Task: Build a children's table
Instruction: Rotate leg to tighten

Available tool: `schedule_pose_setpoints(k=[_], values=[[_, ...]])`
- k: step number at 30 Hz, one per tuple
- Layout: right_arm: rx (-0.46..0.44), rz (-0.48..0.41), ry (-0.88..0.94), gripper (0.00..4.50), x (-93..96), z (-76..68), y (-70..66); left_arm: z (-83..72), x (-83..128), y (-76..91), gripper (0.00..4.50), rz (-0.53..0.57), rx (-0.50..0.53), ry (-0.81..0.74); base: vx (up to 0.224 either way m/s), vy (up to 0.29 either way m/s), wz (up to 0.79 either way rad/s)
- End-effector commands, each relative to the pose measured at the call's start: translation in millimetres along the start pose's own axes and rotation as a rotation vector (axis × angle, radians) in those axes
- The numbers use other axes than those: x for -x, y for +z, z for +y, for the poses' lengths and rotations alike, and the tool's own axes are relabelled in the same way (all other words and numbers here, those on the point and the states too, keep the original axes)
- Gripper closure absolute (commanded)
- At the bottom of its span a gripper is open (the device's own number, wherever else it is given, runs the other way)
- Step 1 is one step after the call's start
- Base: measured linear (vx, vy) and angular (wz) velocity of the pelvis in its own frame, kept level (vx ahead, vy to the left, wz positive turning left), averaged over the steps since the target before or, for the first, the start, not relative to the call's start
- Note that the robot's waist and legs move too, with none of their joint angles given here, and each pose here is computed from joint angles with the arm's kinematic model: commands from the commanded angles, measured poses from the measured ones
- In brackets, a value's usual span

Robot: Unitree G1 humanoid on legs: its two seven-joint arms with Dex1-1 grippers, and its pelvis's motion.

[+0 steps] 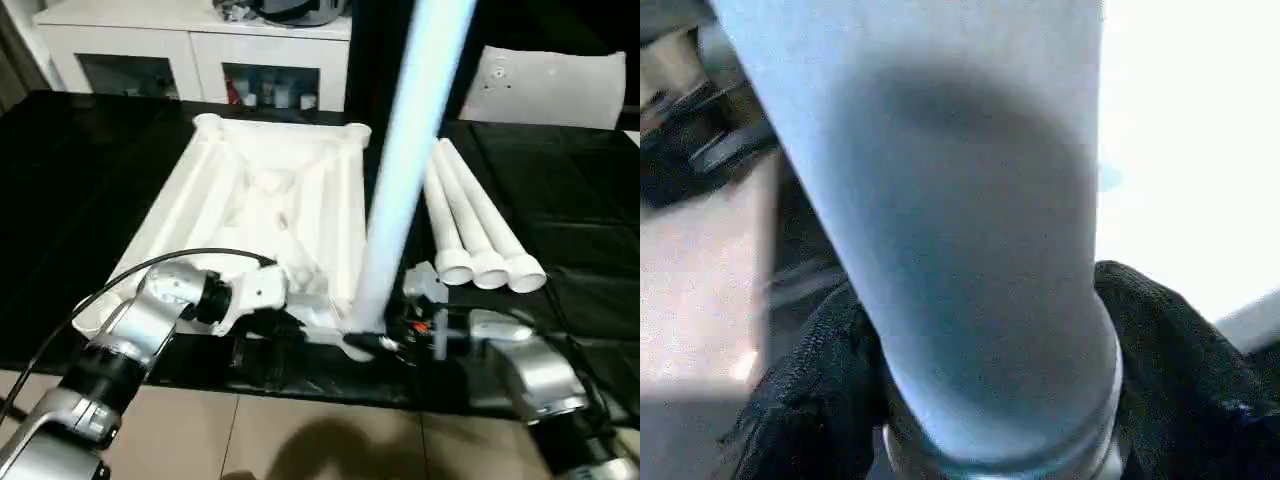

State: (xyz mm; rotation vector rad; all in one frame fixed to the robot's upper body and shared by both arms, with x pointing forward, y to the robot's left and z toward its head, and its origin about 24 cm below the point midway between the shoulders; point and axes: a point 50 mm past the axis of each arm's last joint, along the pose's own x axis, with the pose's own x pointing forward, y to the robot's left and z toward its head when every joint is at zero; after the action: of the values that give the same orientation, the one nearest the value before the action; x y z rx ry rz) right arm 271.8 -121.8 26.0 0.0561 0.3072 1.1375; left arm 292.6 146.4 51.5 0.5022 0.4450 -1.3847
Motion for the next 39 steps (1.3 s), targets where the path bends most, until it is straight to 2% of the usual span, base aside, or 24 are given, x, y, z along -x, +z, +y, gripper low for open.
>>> schedule_pose_setpoints(k=[1, 2, 5, 8, 12, 13, 16, 17, 18, 20, 22, 23, 24, 25, 27, 28, 29, 30, 33, 36, 39], values=[[-0.074, -0.054, -0.056, 1.72, -27.3, 6.1, 1.4, 2.3, -14, 0.3, 4.50, -0.035, 0.134, 0.180, 0.000, 0.000, 0.00], [-0.117, -0.085, -0.117, 1.72, -39.9, 6.0, 3.5, 4.6, -19, 3.4, 4.50, -0.071, 0.212, 0.278, 0.000, 0.000, 0.00], [-0.173, -0.109, -0.163, 1.73, -54.0, 8.1, 6.0, 4.9, -26, 8.4, 4.50, -0.098, 0.275, 0.357, 0.000, 0.000, 0.00], [-0.238, -0.101, -0.246, 1.73, -72.9, 9.2, 6.5, 8.2, -37, 21.3, 4.50, -0.136, 0.347, 0.500, 0.000, 0.000, 0.00], [-0.229, -0.042, -0.344, 1.73, -85.0, 6.2, 4.7, 9.6, -50, 40.7, 4.50, -0.159, 0.378, 0.613, 0.000, 0.000, 0.00], [-0.242, -0.055, -0.351, 1.18, -85.5, 5.1, 5.6, 7.4, -55, 45.4, 4.50, -0.158, 0.365, 0.604, 0.000, 0.000, 0.00], [-0.260, -0.075, -0.373, 0.98, -84.4, 2.3, 6.9, 3.1, -61, 51.1, 4.50, -0.150, 0.354, 0.587, 0.000, 0.000, 0.00], [-0.262, -0.089, -0.379, 0.98, -82.3, 1.0, 7.8, 0.9, -62, 51.5, 4.50, -0.135, 0.338, 0.573, 0.000, 0.000, 0.00], [-0.252, -0.095, -0.391, 0.73, -79.8, -0.6, 8.3, -0.5, -62, 50.5, 4.50, -0.118, 0.328, 0.565, 0.000, 0.000, 0.00], [-0.238, -0.103, -0.403, 0.57, -75.4, -2.6, 8.4, -1.2, -61, 47.2, 4.50, -0.091, 0.309, 0.555, 0.000, 0.000, 0.00], [-0.175, -0.146, -0.417, 0.37, -54.7, -9.5, 10.1, -0.3, -52, 32.9, 4.50, -0.013, 0.257, 0.525, 0.000, 0.000, 0.00], [-0.170, -0.152, -0.414, 0.26, -52.9, -9.8, 10.5, -0.3, -51, 32.2, 4.50, -0.010, 0.251, 0.520, 0.000, 0.000, 0.00], [-0.127, -0.182, -0.391, 0.17, -39.8, -11.8, 13.1, -0.2, -45, 27.4, 4.50, -0.001, 0.238, 0.488, 0.000, 0.000, 0.00], [-0.123, -0.184, -0.389, 0.10, -38.6, -12.0, 13.4, -0.2, -45, 27.0, 4.50, -0.001, 0.237, 0.485, 0.000, 0.000, 0.00], [-0.097, -0.198, -0.368, 0.04, -29.0, -13.1, 15.3, -0.2, -41, 24.2, 4.50, 0.002, 0.226, 0.457, 0.000, 0.000, 0.00], [-0.059, -0.200, -0.335, 0.04, -16.2, -14.9, 17.5, -0.6, -36, 20.0, 4.50, 0.016, 0.195, 0.414, 0.000, 0.000, 0.00], [-0.059, -0.200, -0.335, 0.04, -16.2, -14.9, 17.5, -0.6, -36, 20.0, 4.50, 0.016, 0.195, 0.414, 0.000, 0.000, 0.00], [-0.020, -0.185, -0.292, 0.04, -4.5, -15.8, 19.4, -1.6, -32, 16.0, 4.50, 0.025, 0.166, 0.364, 0.000, 0.000, 0.00], [0.034, -0.147, -0.209, 0.04, 11.5, -16.3, 22.5, -4.3, -26, 10.1, 4.50, 0.041, 0.114, 0.264, 0.000, 0.000, 0.00], [0.080, -0.083, -0.089, 0.04, 22.6, -14.4, 23.8, -5.4, -19, 4.7, 4.50, 0.066, 0.063, 0.154, 0.000, 0.000, 0.00], [0.114, -0.037, -0.045, 0.04, 25.4, -14.7, 22.9, -5.8, -16, 2.8, 4.50, 0.084, 0.028, 0.095, 0.000, 0.000, 0.00]])
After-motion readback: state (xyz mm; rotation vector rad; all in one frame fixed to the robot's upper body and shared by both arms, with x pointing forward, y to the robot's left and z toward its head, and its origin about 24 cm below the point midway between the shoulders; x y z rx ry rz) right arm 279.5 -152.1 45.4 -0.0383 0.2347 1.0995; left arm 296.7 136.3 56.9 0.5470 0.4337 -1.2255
